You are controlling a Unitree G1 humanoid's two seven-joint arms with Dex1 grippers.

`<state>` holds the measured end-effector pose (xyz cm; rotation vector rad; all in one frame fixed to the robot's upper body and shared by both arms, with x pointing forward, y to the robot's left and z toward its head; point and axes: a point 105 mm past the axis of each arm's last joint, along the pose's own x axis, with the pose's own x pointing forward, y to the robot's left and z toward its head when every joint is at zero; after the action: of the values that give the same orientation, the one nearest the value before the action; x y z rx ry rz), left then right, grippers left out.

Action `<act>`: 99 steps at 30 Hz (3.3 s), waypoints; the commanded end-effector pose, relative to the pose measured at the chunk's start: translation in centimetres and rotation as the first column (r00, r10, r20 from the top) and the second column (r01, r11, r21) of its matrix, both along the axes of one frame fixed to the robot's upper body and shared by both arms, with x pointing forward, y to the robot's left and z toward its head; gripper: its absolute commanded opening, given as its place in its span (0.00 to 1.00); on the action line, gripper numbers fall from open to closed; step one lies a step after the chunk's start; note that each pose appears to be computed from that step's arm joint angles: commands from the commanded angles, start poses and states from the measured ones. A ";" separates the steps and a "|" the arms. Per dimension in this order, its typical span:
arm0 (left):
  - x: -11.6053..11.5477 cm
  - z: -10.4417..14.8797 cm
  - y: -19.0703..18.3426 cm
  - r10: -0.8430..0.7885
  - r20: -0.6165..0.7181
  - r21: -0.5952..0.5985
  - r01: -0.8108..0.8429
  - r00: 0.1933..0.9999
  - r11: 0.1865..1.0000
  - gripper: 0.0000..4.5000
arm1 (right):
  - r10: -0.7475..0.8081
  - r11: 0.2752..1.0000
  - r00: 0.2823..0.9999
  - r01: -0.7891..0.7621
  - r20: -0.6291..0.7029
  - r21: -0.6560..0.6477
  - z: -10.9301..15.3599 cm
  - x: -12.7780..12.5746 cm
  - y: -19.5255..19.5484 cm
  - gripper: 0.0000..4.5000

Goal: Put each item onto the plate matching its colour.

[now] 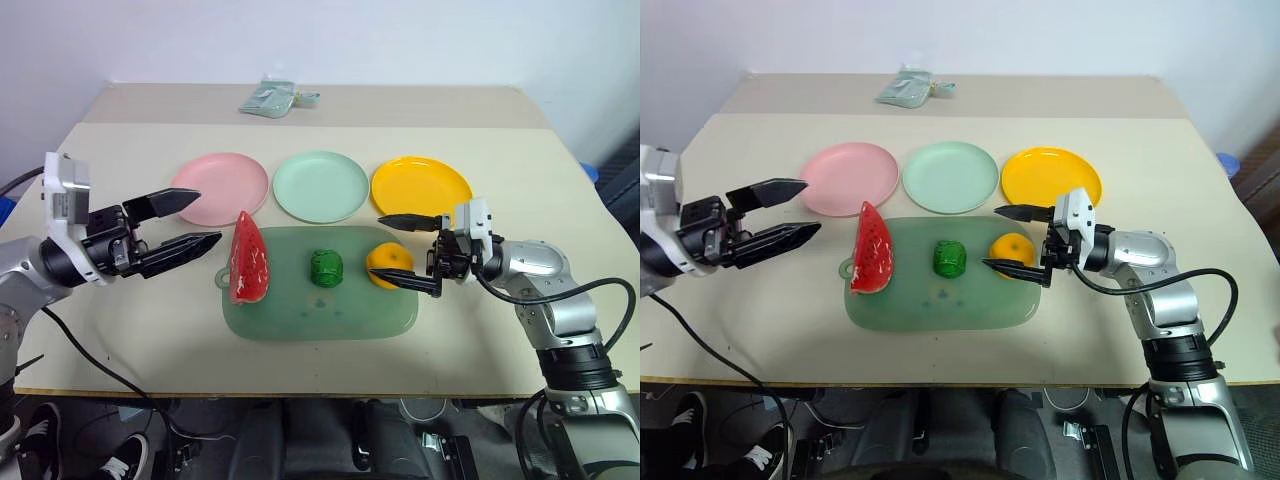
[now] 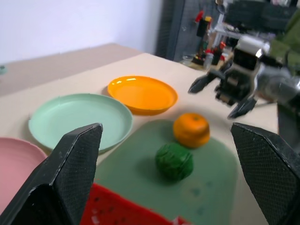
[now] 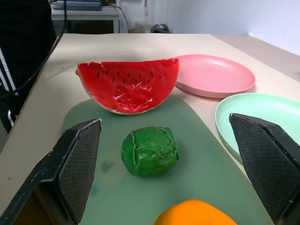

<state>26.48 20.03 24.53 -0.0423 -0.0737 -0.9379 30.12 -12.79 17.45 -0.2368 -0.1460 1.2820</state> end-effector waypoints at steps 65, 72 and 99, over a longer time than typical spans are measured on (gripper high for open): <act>4.5 -5.3 -7.1 0.144 -0.172 0.159 -0.117 0.975 0.980 1.00 | -0.023 1.000 0.997 0.022 0.072 0.007 2.0 0.6 0.2 0.99; 4.0 -4.6 -5.9 0.215 -0.115 0.222 -0.185 0.970 0.957 1.00 | -0.023 1.000 0.997 0.023 0.069 0.008 1.9 0.6 0.1 0.99; 2.6 -8.8 -6.4 0.339 -0.112 0.262 -0.302 0.934 0.917 0.30 | -0.033 0.999 0.997 0.032 0.075 0.007 2.1 1.1 -0.2 1.00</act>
<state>28.90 13.67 14.55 0.0945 0.2264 -0.6046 31.34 -12.87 18.50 -0.2576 -0.1619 1.2501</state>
